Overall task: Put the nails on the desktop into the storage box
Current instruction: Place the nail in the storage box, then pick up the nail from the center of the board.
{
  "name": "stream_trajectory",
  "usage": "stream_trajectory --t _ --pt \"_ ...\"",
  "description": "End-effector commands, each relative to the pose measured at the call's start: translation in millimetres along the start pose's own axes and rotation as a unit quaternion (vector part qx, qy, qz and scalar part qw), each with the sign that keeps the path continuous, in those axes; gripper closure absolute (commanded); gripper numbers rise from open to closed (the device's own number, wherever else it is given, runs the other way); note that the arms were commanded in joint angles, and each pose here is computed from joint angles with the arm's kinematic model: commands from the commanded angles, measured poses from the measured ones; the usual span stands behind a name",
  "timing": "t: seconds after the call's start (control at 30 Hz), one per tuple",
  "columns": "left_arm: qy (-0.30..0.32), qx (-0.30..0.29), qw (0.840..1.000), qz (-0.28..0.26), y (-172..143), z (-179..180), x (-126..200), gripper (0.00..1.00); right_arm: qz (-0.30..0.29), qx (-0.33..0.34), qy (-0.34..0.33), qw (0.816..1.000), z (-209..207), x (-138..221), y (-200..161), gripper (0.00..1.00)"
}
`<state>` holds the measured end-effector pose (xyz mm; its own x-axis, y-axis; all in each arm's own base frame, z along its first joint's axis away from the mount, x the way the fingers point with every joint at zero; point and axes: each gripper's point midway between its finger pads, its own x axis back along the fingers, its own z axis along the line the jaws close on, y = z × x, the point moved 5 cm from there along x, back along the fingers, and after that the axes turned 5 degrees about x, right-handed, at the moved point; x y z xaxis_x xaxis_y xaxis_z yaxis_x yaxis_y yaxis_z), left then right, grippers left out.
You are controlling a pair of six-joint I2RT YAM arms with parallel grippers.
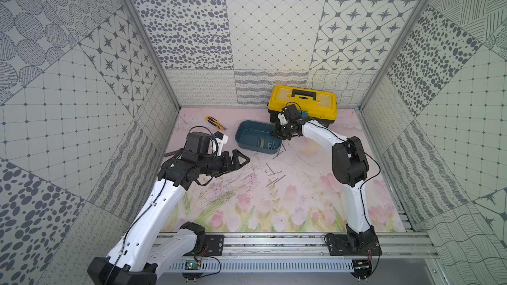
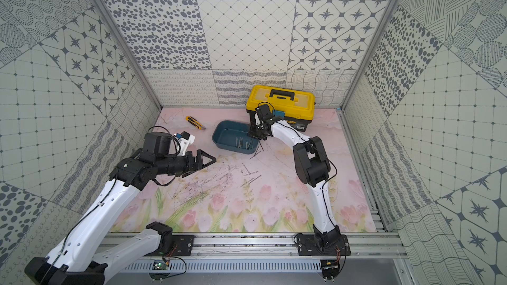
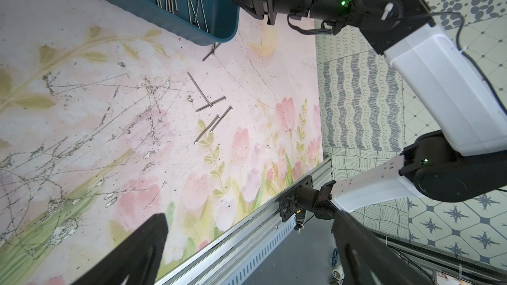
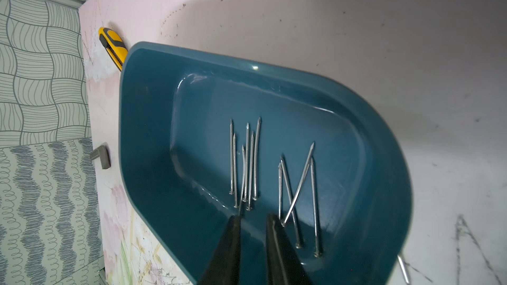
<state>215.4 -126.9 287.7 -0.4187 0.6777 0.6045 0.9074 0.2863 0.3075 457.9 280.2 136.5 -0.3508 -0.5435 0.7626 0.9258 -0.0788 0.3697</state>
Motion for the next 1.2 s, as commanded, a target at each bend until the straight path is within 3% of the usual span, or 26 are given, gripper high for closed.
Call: stream_trajectory --t 0.0,0.2,0.53,0.73,0.83,0.93,1.07,1.17 --pt "0.027 -0.003 1.0 0.006 1 13 -7 0.02 -0.016 0.012 0.011 1.0 7 19 5 0.76" --pt "0.056 0.0 0.998 0.021 -7 26 -21 0.05 -0.049 0.044 0.029 0.997 27 68 5 0.74" --pt "0.135 -0.099 0.982 0.083 -33 25 -68 0.09 -0.085 0.138 0.05 0.986 38 156 -30 0.62" --pt "0.141 -0.123 0.977 0.105 -36 23 -88 0.1 -0.071 0.262 0.077 0.959 33 175 -70 0.5" --pt "0.141 -0.127 0.977 0.097 -35 24 -88 0.1 -0.046 0.36 0.117 0.924 32 172 -96 0.49" --pt "0.137 -0.131 0.978 0.088 -36 25 -86 0.09 -0.037 0.459 0.138 0.877 25 169 -118 0.5" --pt "0.137 -0.145 0.977 0.075 -40 29 -79 0.06 -0.026 0.587 0.151 0.795 15 163 -141 0.44" --pt "0.132 -0.157 0.976 0.071 -45 33 -72 0.06 -0.003 0.683 0.158 0.713 6 156 -157 0.38"
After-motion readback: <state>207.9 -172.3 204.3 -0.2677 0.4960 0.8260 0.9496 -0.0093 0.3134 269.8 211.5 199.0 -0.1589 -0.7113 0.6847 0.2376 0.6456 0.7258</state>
